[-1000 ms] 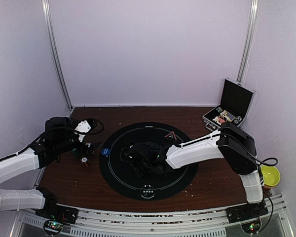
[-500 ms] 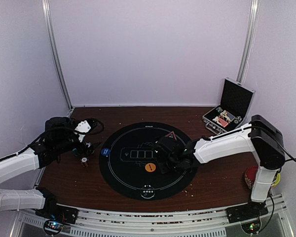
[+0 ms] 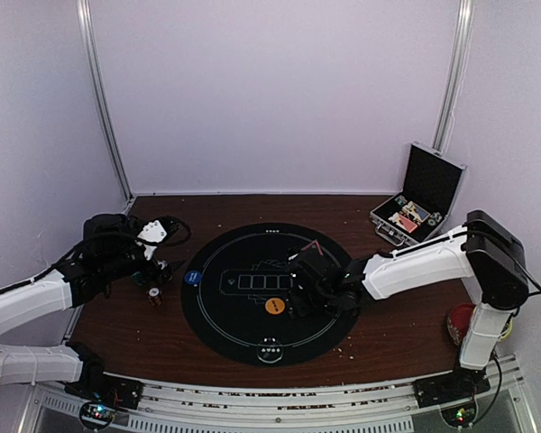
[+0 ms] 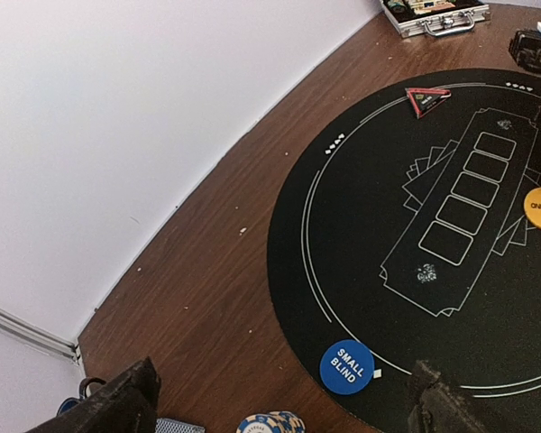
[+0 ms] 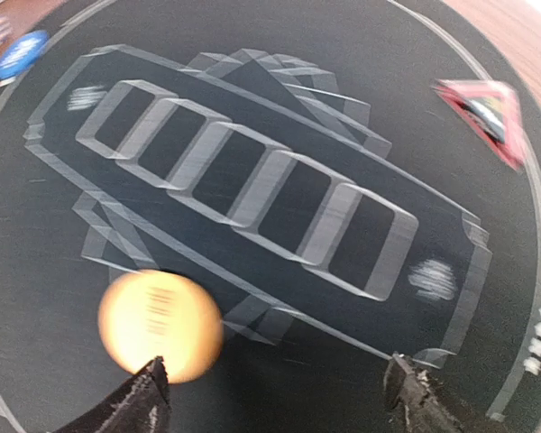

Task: Distribute texas hold em gaming equipment
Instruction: Pick up the big blind button from the poker table mat.

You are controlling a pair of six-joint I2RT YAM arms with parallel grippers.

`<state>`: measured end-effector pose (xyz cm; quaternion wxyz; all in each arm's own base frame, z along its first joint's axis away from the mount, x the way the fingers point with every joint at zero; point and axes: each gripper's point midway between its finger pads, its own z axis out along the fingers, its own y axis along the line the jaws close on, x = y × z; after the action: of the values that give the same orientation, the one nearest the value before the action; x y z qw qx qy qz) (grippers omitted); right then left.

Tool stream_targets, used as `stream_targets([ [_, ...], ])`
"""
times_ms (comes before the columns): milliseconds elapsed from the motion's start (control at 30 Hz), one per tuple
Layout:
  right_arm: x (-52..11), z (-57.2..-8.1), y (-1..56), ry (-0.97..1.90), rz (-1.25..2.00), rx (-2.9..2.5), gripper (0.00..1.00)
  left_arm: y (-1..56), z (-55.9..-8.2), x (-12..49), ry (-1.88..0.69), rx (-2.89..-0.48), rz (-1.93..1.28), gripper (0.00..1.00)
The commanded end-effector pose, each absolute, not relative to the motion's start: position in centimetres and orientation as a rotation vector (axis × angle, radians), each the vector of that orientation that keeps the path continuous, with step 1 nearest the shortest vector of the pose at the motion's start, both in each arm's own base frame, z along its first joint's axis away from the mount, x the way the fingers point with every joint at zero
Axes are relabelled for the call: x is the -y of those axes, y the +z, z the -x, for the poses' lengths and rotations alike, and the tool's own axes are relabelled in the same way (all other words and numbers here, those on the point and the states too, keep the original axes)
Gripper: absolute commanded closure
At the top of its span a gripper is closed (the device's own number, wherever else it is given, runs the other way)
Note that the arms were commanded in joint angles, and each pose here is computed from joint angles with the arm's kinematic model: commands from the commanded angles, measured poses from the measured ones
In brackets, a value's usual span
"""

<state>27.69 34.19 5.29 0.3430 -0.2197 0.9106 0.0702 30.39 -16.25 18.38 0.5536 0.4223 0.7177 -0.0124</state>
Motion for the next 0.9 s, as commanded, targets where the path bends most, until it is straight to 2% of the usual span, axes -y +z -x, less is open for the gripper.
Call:
stream_targets([
  [0, -38.5, -26.7, 5.0, 0.225, 0.659, -2.339, 0.15, 19.0, -30.9, 16.1, -0.018, -1.672, -0.969, 0.02],
  [133, -40.7, -26.3, 3.9, 0.257, 0.667, -2.368, 0.09, 19.2, -30.8, 16.1, -0.022, -1.666, -0.968, 0.02],
  [400, -40.7, -26.0, 1.6, 0.244, 0.634, -2.437, 0.11, 19.2, -30.8, 16.2, -0.023, -1.663, -0.971, 0.02],
  [567, -40.3, -25.4, 0.6, 0.24, 0.648, -2.458, 0.16, 19.0, -30.8, 16.2, -0.024, -1.667, -0.973, 0.02],
  [867, -41.0, -24.9, -0.4, 0.26, 0.672, -2.472, 0.33, 18.9, -30.8, 16.2, -0.023, -1.672, -0.973, 0.02],
])
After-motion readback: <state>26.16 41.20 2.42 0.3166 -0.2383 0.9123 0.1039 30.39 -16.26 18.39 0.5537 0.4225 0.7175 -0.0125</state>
